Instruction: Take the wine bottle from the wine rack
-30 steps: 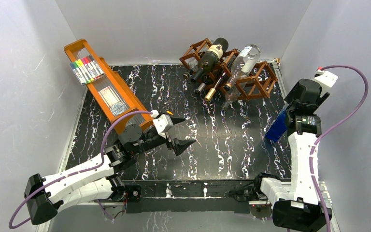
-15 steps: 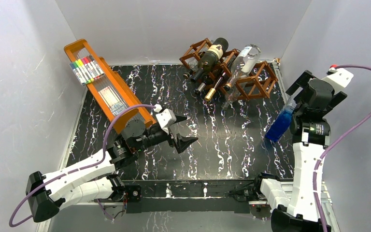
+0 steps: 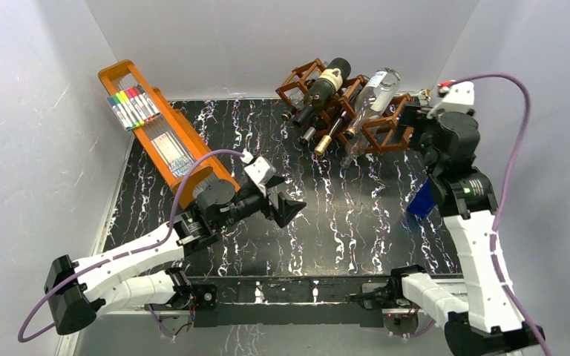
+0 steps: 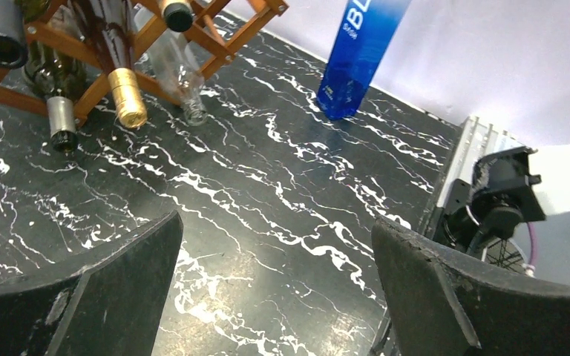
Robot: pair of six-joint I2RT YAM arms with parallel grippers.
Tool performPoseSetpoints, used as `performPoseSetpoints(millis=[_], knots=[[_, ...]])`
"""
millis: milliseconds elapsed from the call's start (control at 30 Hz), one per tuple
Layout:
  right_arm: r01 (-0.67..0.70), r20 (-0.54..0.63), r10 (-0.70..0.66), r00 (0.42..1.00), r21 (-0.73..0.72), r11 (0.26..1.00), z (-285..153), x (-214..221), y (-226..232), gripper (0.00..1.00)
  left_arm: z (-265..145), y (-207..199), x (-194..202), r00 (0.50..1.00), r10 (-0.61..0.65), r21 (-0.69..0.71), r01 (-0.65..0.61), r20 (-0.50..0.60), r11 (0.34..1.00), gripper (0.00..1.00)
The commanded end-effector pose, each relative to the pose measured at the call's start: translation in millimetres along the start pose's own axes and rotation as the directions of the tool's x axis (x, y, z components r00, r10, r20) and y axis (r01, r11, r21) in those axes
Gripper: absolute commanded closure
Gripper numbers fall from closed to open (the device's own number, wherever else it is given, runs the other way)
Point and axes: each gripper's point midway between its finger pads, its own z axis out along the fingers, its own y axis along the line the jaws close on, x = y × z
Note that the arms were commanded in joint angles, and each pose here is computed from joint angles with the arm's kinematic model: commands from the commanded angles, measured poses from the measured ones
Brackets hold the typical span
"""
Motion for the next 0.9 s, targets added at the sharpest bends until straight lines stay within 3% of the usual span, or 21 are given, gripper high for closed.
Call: performPoseSetpoints(millis=[0,167,367,567,867], knots=[[0.027,0.028,-0.021,0.999,-0.26,0.965,5,-19,65,0.02,11,9,-16,0.999,-0.035,-0.061,0.037,0.021,0.997,0.02],[-0.112,-0.18,0.02,0.983,-0.513,0.851,16,27,142,0.02,22,16,-8,0.998,-0.066,-0.098,0.066,0.007,0.993,0.02],[-0.098,-0.351,-0.108,0.93,-0.519,0.849,35,100,188,0.02,24,23,-4,0.997,-0.075,-0.135,0.073,-0.01,0.988,0.02],[-0.081,-0.385,-0.075,0.92,-0.374,0.924,60,119,171,0.02,18,30,-4,0.998,-0.064,-0.176,0.06,-0.016,0.982,0.02],[-0.346,-0.479,0.195,0.856,-0.251,0.904,89,129,135,0.02,11,36,-3,0.998,-0.052,-0.209,0.048,-0.016,0.977,0.02]])
